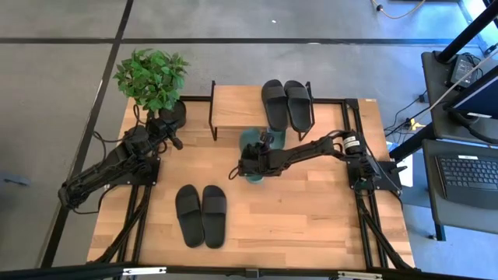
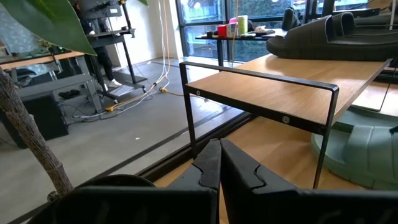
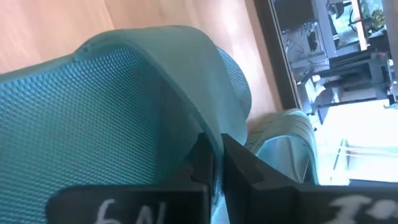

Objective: Pick and place slides into the shelf
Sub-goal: Put the green slide under the shelf

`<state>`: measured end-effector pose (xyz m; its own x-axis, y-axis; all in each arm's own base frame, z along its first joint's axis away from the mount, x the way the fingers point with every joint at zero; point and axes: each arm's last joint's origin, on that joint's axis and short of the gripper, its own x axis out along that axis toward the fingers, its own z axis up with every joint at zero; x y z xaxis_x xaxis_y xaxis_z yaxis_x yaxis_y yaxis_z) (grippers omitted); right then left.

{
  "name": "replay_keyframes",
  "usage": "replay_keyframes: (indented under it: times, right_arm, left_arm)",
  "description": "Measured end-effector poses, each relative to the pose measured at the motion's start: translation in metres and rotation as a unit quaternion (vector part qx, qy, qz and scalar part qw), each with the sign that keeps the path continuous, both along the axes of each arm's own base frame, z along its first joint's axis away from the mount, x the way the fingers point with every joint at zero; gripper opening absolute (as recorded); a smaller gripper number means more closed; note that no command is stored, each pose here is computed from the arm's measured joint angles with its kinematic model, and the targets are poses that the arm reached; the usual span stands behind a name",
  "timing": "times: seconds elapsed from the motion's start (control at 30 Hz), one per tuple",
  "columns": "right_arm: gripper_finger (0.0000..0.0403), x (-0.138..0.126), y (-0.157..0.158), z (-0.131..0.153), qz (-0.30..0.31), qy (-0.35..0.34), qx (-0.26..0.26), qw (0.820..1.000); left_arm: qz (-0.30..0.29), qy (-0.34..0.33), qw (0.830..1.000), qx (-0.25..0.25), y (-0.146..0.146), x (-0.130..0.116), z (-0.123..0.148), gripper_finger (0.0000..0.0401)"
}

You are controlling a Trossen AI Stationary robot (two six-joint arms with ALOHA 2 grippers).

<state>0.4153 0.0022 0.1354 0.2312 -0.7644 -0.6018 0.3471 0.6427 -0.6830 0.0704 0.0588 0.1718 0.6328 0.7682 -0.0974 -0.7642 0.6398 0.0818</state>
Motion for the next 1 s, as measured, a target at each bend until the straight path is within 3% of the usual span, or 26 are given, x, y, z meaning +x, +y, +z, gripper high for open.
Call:
replay_keyframes:
  times: [0.23, 1.0]
  right_arm:
    - [0.0019, -0.0007, -0.0042, -0.0004, -0.009, -0.001, 0.006, 1.000]
    - [0.0244, -0.0032, -0.0019, 0.0070, -0.011, -0.016, 0.039, 0.999]
  left_arm:
    - [0.000, 0.000, 1.000, 0.000, 0.0000, 0.0000, 0.0000, 0.0000]
    - [0.000, 0.000, 1.000, 0.000, 0.0000, 0.0000, 0.0000, 0.0000]
